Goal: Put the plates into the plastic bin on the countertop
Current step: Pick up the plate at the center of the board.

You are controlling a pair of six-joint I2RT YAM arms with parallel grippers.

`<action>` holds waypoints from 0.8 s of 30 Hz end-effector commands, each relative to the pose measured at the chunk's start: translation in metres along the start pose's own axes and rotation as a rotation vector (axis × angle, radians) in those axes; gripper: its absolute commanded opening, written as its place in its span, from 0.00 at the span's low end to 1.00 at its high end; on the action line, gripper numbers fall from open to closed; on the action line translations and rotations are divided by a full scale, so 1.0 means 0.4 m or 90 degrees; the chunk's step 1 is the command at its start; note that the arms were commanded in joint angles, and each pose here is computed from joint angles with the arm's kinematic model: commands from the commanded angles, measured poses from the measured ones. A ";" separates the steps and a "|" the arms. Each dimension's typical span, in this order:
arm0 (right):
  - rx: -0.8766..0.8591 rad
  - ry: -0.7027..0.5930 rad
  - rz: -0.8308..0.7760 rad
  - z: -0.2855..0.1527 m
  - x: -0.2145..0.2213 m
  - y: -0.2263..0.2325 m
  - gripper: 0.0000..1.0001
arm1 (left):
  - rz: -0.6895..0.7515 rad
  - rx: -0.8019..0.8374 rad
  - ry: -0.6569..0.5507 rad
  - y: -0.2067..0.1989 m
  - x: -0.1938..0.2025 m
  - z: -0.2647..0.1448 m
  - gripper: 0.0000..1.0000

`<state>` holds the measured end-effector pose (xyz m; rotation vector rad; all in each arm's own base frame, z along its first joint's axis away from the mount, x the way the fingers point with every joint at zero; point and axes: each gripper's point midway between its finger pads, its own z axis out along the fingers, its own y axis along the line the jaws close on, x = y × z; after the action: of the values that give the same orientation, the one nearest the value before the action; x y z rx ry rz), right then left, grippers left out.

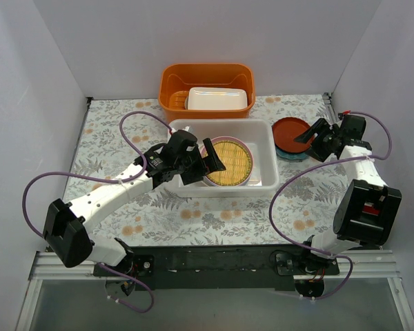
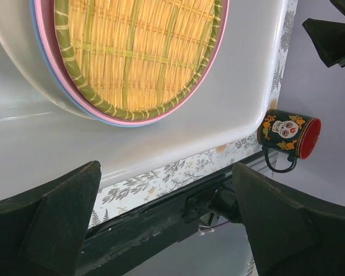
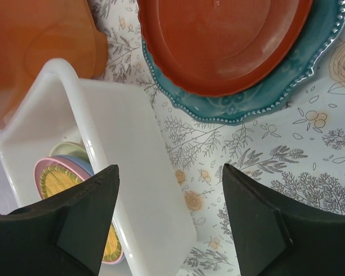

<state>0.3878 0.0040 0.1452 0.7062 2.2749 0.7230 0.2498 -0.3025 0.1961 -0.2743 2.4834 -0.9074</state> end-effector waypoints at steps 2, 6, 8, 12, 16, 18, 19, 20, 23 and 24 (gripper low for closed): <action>0.010 -0.037 0.023 0.041 -0.040 -0.022 0.78 | 0.007 0.016 -0.003 -0.010 -0.001 -0.001 0.98; 0.036 -0.037 0.031 0.069 -0.053 -0.049 0.76 | 0.009 0.004 0.000 0.007 0.008 0.002 0.98; 0.039 -0.032 0.035 0.085 -0.055 -0.058 0.76 | 0.008 -0.005 -0.002 0.019 0.011 0.003 0.98; 0.039 -0.029 0.050 0.112 -0.063 -0.070 0.75 | 0.007 -0.014 0.001 0.032 0.015 0.008 0.98; 0.037 -0.026 0.065 0.141 -0.079 -0.078 0.71 | 0.008 -0.020 0.003 0.031 0.014 0.013 0.98; 0.037 -0.025 0.067 0.156 -0.090 -0.084 0.71 | 0.016 -0.040 0.003 0.044 0.011 0.017 0.98; 0.039 -0.022 0.072 0.160 -0.090 -0.090 0.71 | 0.019 -0.045 0.002 0.046 0.008 0.017 0.98; 0.040 -0.019 0.076 0.169 -0.092 -0.097 0.71 | 0.023 -0.048 0.004 0.043 0.008 0.018 0.98; 0.035 -0.019 0.084 0.181 -0.101 -0.102 0.70 | 0.027 -0.068 -0.009 0.057 -0.003 0.022 0.98; 0.037 -0.019 0.084 0.184 -0.102 -0.104 0.70 | 0.028 -0.067 -0.008 0.058 -0.002 0.027 0.98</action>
<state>0.4320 -0.0205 0.0714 0.9230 2.3177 0.6930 0.2476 -0.2930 0.1663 -0.2752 2.5490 -0.7984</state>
